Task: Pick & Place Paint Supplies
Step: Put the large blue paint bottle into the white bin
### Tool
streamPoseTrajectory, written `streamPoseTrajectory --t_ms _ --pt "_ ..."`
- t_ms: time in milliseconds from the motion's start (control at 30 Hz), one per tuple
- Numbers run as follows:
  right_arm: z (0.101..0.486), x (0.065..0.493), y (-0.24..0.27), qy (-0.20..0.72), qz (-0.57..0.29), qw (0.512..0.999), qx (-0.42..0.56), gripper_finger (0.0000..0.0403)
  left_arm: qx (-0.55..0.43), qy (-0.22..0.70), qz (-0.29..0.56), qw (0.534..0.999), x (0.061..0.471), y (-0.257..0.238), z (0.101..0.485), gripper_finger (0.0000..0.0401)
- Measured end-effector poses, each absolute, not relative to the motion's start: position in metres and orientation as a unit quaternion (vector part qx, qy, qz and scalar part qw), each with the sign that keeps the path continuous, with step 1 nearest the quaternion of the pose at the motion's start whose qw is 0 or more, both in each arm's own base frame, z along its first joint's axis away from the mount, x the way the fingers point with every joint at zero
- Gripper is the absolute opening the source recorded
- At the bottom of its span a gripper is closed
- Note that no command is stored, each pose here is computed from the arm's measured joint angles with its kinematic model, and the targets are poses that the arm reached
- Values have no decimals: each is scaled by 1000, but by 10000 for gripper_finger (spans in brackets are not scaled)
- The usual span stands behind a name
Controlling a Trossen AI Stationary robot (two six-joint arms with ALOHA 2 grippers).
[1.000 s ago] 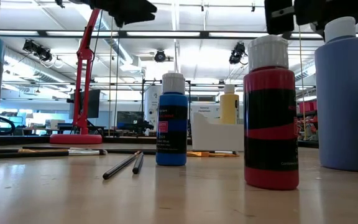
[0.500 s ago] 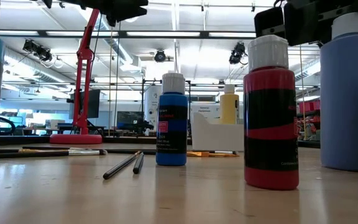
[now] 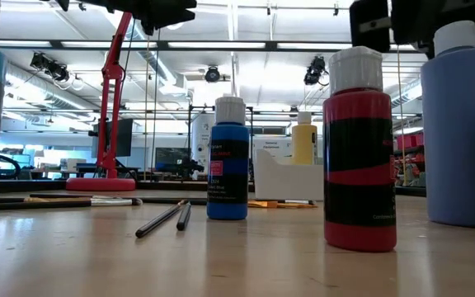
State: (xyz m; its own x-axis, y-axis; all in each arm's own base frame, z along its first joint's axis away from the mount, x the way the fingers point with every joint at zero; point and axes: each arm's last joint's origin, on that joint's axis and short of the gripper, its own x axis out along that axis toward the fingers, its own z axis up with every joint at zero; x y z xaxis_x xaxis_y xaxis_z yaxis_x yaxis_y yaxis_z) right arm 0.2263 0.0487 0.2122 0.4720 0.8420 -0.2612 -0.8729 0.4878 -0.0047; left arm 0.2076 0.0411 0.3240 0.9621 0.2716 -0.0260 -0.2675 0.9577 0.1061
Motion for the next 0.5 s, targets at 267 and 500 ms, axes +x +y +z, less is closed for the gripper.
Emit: streamPoseTrajectory --t_ms 267,500 --pt "200 230 46 162 451 874 -83 169 53 21 136 989 208 41 324 208" --pt "194 232 47 169 454 870 -87 165 54 20 136 989 208 41 324 208"
